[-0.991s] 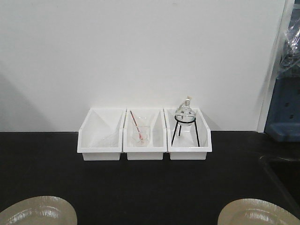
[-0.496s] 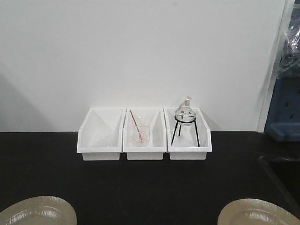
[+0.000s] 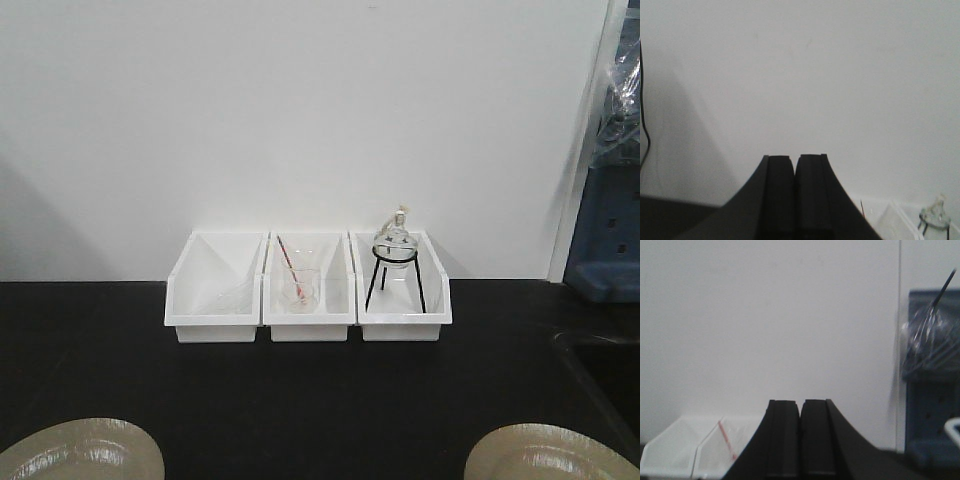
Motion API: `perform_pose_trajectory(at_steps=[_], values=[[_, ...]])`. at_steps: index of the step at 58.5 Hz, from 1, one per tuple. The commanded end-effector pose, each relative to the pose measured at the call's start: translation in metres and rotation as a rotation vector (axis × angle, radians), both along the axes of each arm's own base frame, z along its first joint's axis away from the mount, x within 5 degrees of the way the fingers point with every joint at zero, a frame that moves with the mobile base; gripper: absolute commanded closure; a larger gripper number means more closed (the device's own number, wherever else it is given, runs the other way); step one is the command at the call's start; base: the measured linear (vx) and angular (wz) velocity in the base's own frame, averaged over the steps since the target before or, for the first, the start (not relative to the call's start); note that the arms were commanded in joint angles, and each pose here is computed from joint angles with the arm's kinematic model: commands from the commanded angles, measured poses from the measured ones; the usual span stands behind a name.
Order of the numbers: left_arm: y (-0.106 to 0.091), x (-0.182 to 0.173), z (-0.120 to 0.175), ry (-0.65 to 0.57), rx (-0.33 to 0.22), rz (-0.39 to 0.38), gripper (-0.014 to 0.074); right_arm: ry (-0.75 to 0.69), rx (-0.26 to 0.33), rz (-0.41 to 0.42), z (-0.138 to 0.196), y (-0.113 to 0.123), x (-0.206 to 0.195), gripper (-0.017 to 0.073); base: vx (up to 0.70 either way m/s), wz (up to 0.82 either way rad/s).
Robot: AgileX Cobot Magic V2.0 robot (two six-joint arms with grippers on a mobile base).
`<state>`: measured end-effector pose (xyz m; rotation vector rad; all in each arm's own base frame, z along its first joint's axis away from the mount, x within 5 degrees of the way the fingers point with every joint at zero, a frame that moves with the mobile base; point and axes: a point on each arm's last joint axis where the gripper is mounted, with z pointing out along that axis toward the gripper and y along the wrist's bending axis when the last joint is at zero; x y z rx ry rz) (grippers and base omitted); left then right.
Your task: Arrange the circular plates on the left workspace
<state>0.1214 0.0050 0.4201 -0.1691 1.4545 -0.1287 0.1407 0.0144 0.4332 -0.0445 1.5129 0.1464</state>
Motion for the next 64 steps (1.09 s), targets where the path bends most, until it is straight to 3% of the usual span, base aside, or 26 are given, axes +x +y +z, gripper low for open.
perform_pose_trajectory(at_steps=[1,6,10,11,12,18,19,24,29,32,36,42,54,64], values=[[-0.002,0.038,0.012,0.128,-0.088,-0.043,0.0591,0.154,0.068,0.055,0.004,0.008,0.040,0.0559,0.00,0.00],[-0.008,0.071,0.003,0.303,-0.108,-0.118,0.0591,0.368,0.134,0.156,-0.012,0.020,0.075,0.0559,0.00,0.00],[-0.016,0.093,-0.006,0.398,-0.089,-0.224,0.0591,0.524,0.145,0.279,-0.026,0.033,0.097,0.0559,0.00,0.00],[-0.020,0.099,-0.010,0.426,-0.120,-0.267,0.0591,0.554,0.150,0.312,-0.029,0.037,0.102,0.0559,0.00,0.00],[-0.022,0.103,-0.012,0.438,-0.108,-0.302,0.0591,0.596,0.159,0.364,-0.035,0.042,0.108,0.0559,0.00,0.00],[-0.044,0.126,-0.026,0.499,-0.243,-0.561,0.0591,0.733,0.229,0.624,-0.058,0.064,0.134,0.0559,0.00,0.00],[-0.047,0.130,-0.029,0.507,-0.272,-0.612,0.0591,0.753,0.274,0.698,-0.061,0.069,0.138,0.0559,0.00,0.00],[-0.060,0.146,-0.042,0.541,-0.386,-0.803,0.0591,0.794,0.410,0.893,-0.079,0.083,0.156,0.0559,0.00,0.00],[-0.066,0.158,-0.053,0.571,-0.493,-0.914,0.0591,0.804,0.534,0.967,-0.093,0.088,0.172,0.0559,0.00,0.00],[-0.067,0.165,-0.060,0.592,-0.530,-0.929,0.0591,0.816,0.609,0.970,-0.103,0.090,0.182,0.0559,0.00,0.00],[-0.066,0.170,-0.066,0.609,-0.525,-0.904,0.0591,0.831,0.645,0.964,-0.110,0.090,0.189,0.0559,0.00,0.00],[-0.064,0.171,-0.070,0.627,-0.488,-0.880,0.0591,0.836,0.653,0.960,-0.113,0.090,0.191,0.0559,0.00,0.00],[-0.064,0.171,-0.070,0.625,-0.473,-0.884,0.0578,0.833,0.657,0.963,-0.113,0.090,0.191,0.0555,0.00,0.00],[-0.065,0.170,-0.070,0.625,-0.471,-0.889,0.0459,0.816,0.637,0.971,-0.112,0.091,0.191,0.0496,0.00,0.00]])
